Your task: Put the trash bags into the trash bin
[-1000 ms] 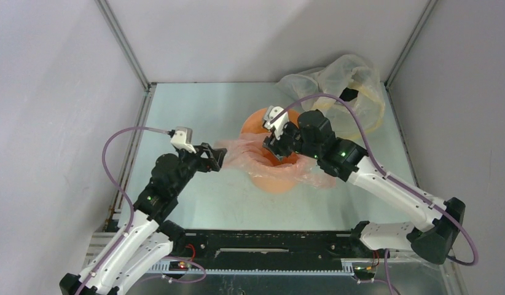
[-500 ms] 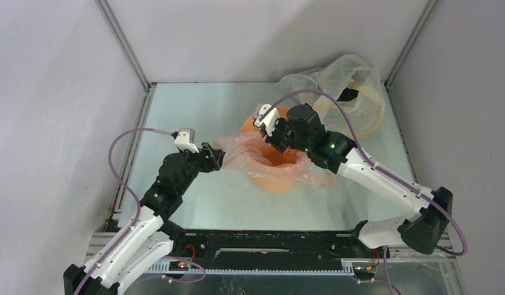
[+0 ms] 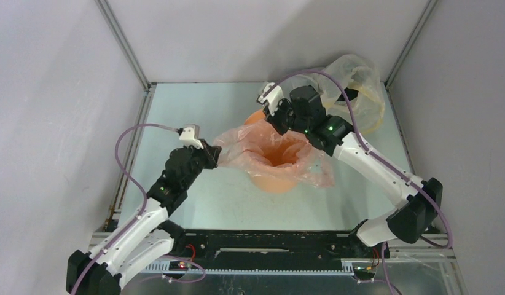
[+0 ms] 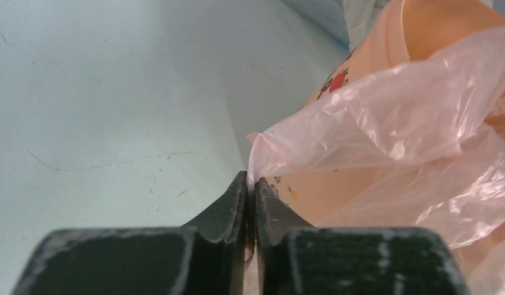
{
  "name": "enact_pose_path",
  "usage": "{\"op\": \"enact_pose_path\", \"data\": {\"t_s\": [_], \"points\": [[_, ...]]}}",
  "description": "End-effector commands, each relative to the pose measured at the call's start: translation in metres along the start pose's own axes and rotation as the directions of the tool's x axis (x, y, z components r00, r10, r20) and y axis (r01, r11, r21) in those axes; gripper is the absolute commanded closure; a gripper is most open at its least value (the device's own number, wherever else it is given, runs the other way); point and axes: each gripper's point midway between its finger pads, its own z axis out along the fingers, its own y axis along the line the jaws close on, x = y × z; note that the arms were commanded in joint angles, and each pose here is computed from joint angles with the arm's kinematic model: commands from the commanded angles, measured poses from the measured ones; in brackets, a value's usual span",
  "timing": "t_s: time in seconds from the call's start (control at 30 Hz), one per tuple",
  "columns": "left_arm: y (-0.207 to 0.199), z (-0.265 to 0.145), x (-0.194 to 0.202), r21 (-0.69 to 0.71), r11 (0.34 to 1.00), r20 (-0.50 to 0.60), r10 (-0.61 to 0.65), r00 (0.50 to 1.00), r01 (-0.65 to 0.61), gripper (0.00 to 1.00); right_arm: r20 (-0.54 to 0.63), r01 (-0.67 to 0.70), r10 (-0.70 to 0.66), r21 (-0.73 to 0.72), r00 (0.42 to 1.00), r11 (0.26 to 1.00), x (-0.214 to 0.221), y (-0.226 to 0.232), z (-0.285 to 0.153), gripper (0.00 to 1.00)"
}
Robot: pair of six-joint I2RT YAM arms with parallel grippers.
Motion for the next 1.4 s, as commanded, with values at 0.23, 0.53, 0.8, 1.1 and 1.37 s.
{"op": "enact_pose_path", "data": {"t_s": [0.23, 0.53, 0.8, 1.1, 1.37], "points": [[-0.021, 0.018, -0.041, 0.026, 1.000, 0.058, 0.011, 0.998, -0.013, 1.00, 0.065, -0.103, 0.101, 0.025, 0.993, 0.994, -0.018, -0.052, 0.021, 1.00], [-0.022, 0.038, -0.039, 0.006, 1.000, 0.006, -0.007, 1.000, 0.007, 1.00, 0.052, -0.164, 0.165, -0.008, 0.985, 0.986, -0.011, -0.077, 0.038, 1.00], [-0.009, 0.054, -0.012, -0.030, 0.999, -0.085, -0.015, 0.996, 0.012, 1.00, 0.013, -0.255, 0.257, -0.063, 0.966, 0.965, 0.010, -0.088, 0.056, 1.00], [-0.009, 0.062, 0.008, -0.005, 1.000, -0.146, -0.002, 0.989, 0.001, 1.00, -0.091, -0.424, 0.414, -0.167, 0.906, 0.890, 0.037, -0.093, 0.076, 1.00], [-0.005, 0.068, 0.029, -0.002, 1.000, -0.184, -0.016, 0.983, 0.016, 1.00, -0.132, -0.469, 0.455, -0.106, 0.881, 0.877, 0.037, -0.103, 0.062, 1.00]]}}
